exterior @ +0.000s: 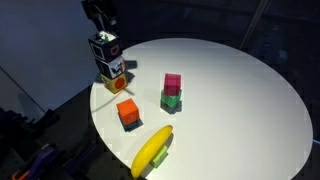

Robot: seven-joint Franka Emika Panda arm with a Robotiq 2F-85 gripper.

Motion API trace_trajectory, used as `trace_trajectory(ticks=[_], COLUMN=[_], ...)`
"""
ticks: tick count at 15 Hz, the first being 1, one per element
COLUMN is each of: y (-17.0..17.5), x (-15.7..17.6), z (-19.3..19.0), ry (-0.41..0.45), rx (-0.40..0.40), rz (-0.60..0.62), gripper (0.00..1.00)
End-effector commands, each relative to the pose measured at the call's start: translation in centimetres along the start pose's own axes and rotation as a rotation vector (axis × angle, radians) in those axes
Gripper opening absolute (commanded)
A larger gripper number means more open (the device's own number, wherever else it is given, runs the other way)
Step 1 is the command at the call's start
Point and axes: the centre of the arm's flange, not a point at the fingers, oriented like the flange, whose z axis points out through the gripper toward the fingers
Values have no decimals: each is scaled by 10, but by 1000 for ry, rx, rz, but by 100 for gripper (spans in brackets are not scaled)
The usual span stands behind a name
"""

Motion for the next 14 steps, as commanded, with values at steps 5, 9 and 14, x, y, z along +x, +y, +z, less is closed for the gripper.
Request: trace_trajectory(ticks=[5, 9, 14], y=[8, 16, 30], x=[-4, -10, -27], z=[-30, -46, -59], ry=[23, 12, -32], rx=[72, 150, 233], rz=[4, 33, 59], gripper=[100, 100, 100])
